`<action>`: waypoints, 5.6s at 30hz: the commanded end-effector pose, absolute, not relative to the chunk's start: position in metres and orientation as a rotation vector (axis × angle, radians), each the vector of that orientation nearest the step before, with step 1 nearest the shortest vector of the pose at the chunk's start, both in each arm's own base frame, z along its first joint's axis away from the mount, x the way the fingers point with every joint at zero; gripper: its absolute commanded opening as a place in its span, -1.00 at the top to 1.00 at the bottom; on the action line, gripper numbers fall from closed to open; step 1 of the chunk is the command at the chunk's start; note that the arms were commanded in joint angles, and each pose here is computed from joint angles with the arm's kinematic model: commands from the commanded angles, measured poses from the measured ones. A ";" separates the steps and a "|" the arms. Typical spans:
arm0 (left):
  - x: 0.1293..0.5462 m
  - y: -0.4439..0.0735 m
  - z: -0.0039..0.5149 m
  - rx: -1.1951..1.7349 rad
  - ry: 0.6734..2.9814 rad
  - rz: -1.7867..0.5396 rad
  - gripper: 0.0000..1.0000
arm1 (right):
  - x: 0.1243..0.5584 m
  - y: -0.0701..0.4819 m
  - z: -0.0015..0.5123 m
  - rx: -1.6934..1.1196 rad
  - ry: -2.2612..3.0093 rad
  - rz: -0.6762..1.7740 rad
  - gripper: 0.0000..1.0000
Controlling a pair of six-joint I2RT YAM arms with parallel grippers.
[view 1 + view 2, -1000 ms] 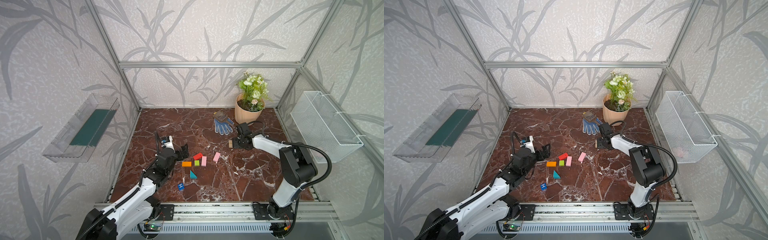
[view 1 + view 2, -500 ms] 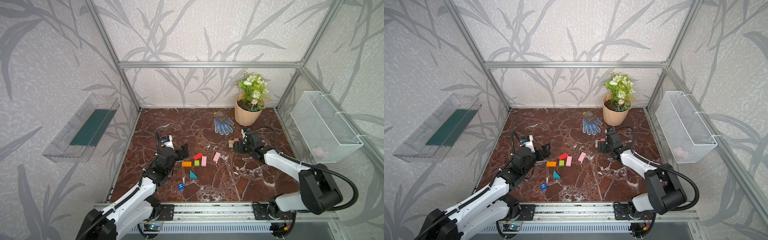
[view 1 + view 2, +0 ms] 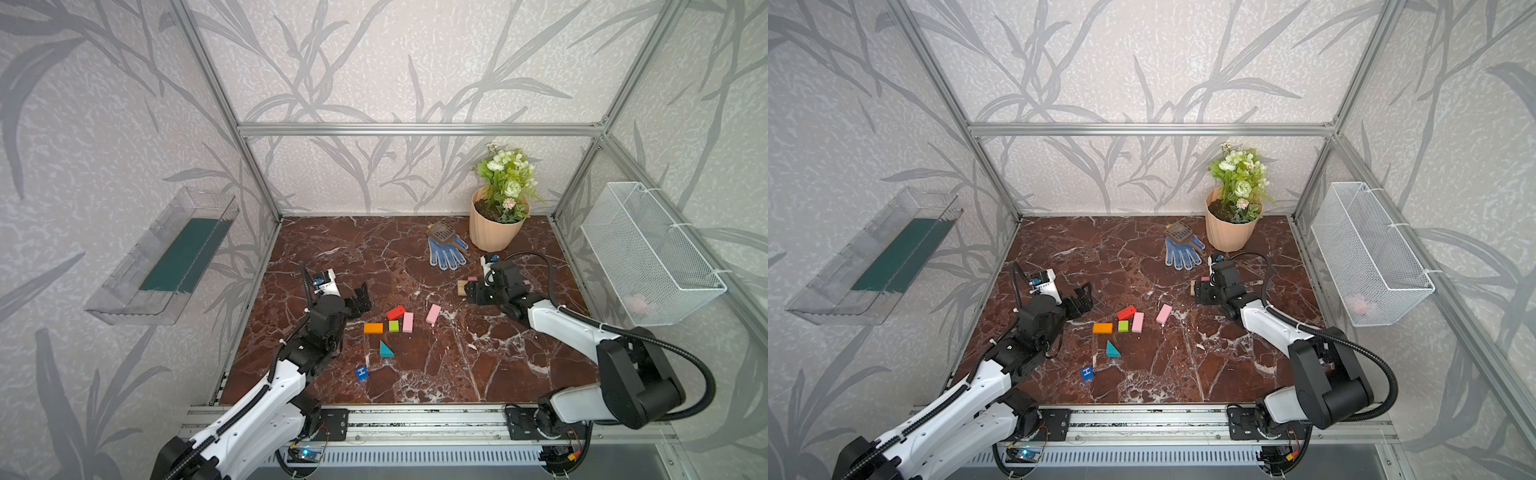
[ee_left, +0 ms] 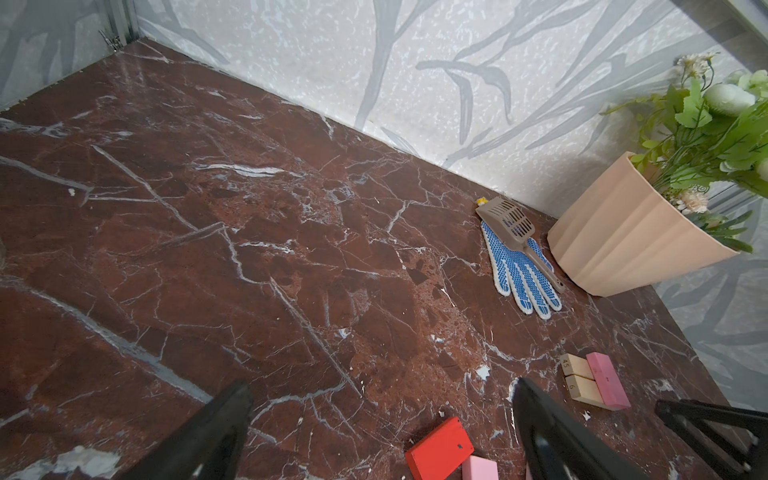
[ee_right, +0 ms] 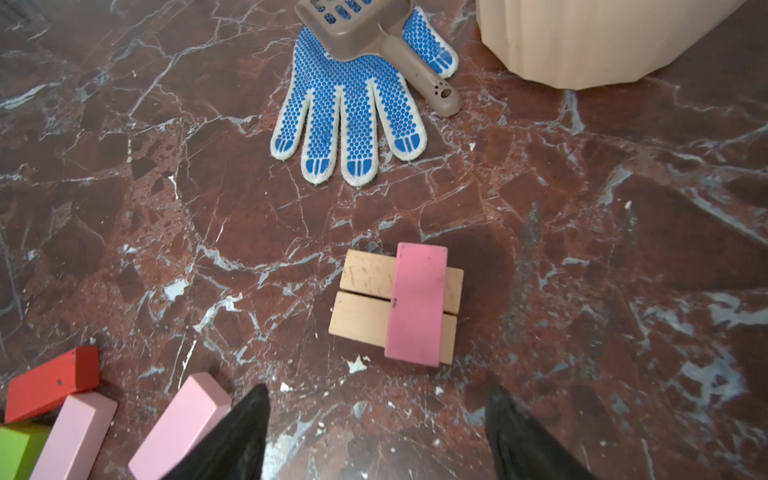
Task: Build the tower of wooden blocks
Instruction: 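Open the right gripper and raise it off the dark pink bar, then move the right gripper over the light pink bar among the colored blocks, then close the right gripper on the light pink bar and lift it, then carry the light pink bar to the stack while the left arm approaches, then lower the light pink bar beside the dark pink bar on the wooden bars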
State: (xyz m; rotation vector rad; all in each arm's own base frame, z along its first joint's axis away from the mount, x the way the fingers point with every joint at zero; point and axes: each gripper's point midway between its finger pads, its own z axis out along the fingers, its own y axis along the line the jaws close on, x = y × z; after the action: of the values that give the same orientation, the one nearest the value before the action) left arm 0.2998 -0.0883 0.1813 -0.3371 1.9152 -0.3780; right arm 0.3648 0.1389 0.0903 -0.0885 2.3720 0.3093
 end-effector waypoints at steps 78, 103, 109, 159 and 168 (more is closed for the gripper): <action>0.301 -0.095 0.183 -0.312 1.901 -0.425 -0.99 | 0.303 0.277 0.016 -0.212 2.729 -0.015 0.40; 0.316 -0.143 0.171 -0.143 2.058 -0.563 -0.98 | 0.316 0.232 0.111 -0.162 2.515 -0.040 0.64; 0.321 -0.163 0.163 -0.076 2.116 -0.626 -0.96 | 0.331 0.214 0.119 -0.156 2.500 -0.039 0.67; 0.333 -0.202 0.126 0.061 2.313 -0.617 -0.89 | 0.398 0.174 0.063 -0.114 2.636 -0.032 0.59; 0.333 -0.202 0.127 0.062 2.311 -0.620 -0.88 | 0.405 0.168 0.054 -0.061 2.651 -0.040 0.59</action>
State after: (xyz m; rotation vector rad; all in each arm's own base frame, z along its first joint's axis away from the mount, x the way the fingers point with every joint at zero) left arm 0.3299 -0.1962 0.1178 0.0366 2.3256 -0.6068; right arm 0.3979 0.1685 0.0513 -0.0998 2.6579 -0.0539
